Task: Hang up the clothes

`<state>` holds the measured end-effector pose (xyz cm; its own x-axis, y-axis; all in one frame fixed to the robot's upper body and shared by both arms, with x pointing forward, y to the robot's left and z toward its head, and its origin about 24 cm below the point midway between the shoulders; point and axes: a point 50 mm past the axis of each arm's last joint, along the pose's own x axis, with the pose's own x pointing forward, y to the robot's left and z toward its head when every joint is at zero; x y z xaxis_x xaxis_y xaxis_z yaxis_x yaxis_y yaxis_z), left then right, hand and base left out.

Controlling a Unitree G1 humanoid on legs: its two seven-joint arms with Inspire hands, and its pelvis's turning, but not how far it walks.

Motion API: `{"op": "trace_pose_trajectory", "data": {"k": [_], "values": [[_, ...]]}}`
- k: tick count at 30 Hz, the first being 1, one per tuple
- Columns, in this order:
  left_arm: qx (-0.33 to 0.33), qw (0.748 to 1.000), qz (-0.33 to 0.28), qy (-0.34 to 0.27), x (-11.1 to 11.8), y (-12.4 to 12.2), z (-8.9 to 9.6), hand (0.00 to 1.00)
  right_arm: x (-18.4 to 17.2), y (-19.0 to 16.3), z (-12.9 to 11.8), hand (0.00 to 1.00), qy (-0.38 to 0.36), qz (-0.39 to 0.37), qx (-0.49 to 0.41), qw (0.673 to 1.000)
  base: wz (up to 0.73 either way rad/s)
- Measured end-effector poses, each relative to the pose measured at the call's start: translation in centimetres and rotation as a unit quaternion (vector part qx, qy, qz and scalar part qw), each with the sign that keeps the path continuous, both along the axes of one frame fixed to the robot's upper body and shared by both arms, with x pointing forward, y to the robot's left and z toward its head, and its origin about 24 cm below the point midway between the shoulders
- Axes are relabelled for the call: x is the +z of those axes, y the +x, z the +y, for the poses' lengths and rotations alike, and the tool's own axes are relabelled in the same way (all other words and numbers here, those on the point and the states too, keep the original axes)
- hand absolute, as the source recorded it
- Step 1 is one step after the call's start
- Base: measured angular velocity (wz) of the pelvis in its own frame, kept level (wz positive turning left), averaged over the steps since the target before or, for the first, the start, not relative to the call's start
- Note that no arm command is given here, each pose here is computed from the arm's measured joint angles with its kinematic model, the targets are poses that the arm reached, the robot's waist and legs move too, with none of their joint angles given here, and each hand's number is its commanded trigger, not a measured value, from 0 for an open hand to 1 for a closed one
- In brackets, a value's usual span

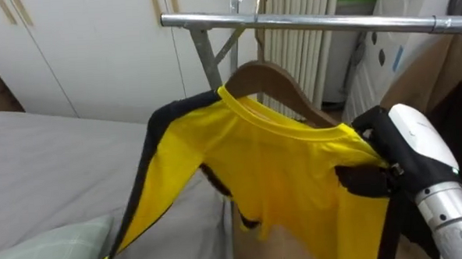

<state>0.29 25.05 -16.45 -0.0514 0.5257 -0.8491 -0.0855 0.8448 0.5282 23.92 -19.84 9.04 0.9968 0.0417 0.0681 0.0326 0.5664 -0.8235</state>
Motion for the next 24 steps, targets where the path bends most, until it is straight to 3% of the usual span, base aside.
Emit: {"op": "trace_pose_trajectory", "data": {"k": [7,24], "values": [[0.007,0.999,0.028,-0.029,-0.3,-1.5,-0.7,0.0,-0.5,-0.1,0.8,1.0,0.019,0.009,0.004,1.0,-0.58],[0.01,0.999,0.031,-0.033,-0.3,-1.7,-0.7,0.0,-0.6,0.0,1.3,1.0,0.067,0.021,0.018,0.997,0.01]]}}
